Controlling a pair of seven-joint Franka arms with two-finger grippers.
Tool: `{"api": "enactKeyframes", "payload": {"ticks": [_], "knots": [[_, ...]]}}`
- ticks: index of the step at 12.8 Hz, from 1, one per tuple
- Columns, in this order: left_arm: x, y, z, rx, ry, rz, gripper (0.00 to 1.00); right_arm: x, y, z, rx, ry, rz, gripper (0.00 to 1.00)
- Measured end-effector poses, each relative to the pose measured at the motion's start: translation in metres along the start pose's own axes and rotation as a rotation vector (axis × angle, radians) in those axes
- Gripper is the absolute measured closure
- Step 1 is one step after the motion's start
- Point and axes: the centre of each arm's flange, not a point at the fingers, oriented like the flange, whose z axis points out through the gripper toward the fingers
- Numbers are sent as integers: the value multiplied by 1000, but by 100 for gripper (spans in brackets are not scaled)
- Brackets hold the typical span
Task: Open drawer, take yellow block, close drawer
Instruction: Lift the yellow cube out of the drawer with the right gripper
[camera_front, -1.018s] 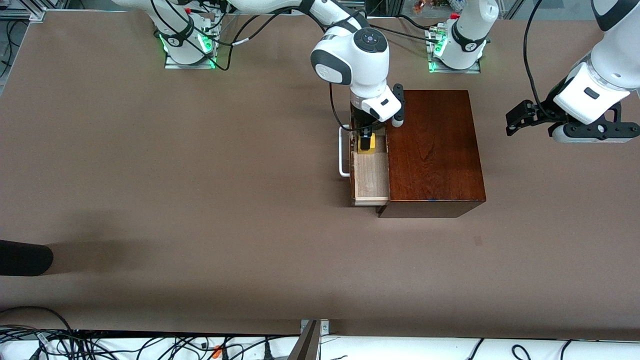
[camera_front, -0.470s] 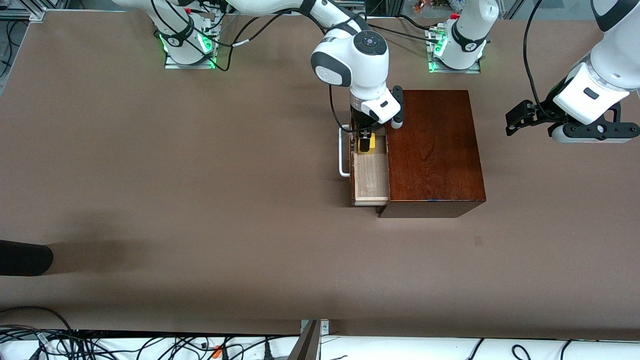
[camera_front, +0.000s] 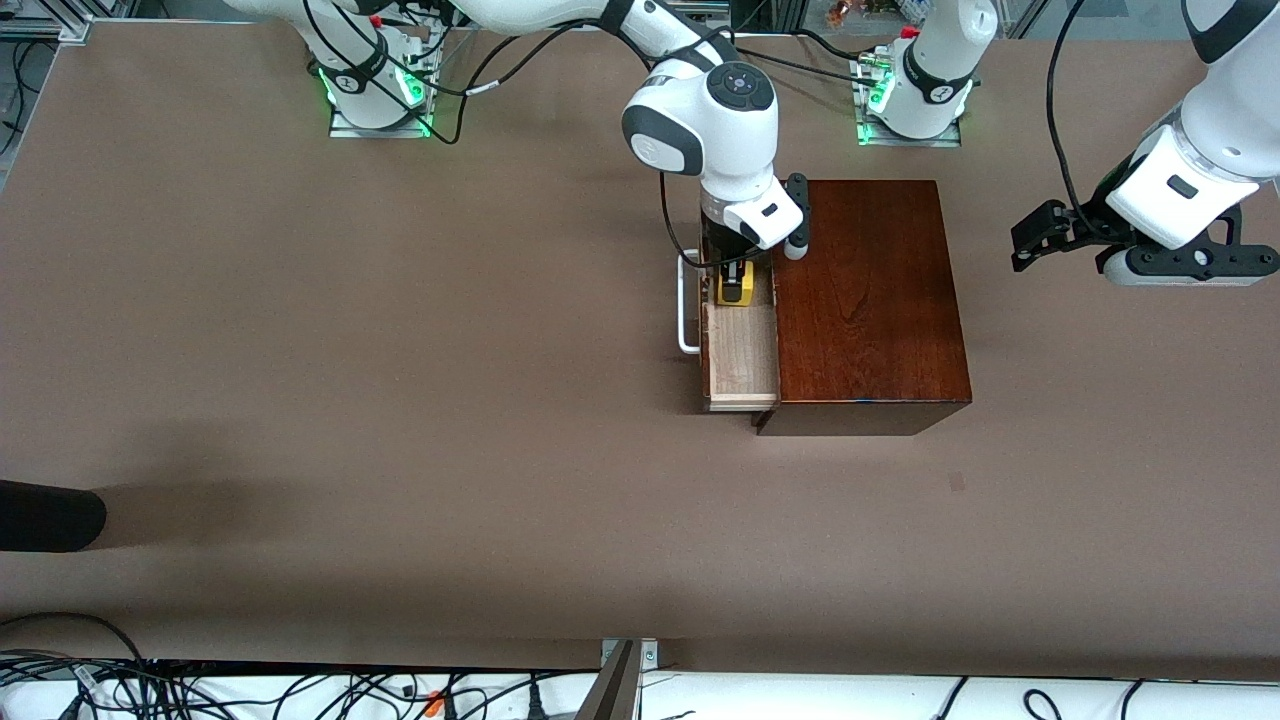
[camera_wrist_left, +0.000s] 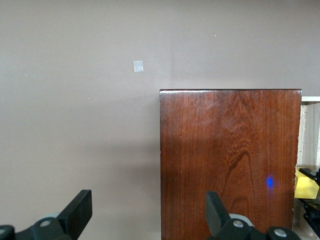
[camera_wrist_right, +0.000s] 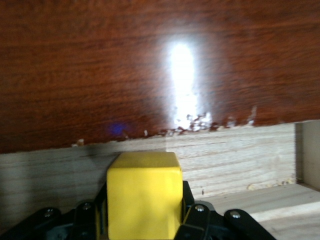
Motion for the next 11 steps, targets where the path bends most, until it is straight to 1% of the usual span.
{"api": "enactKeyframes", "payload": {"ticks": [1, 3, 5, 6, 8, 10, 11], "knots": [[0, 0, 0, 0, 0, 0, 0, 2, 2, -7, -2, 1, 4, 45], [0, 0, 0, 0, 0, 0, 0, 2, 7, -18, 5, -26, 17, 45], [0, 0, 0, 0, 0, 0, 0, 1, 13, -40, 7, -49, 59, 45], [0, 0, 0, 0, 0, 0, 0, 0, 18, -60, 4, -43, 92, 45], [0, 0, 0, 0, 0, 0, 0, -7, 35, -105, 5, -9, 156, 45], [0, 0, 0, 0, -1, 0, 0, -29, 65, -134, 31, 14, 232, 45], [0, 0, 0, 0, -1, 1, 0, -47, 88, -147, 37, 12, 275, 45]]}}
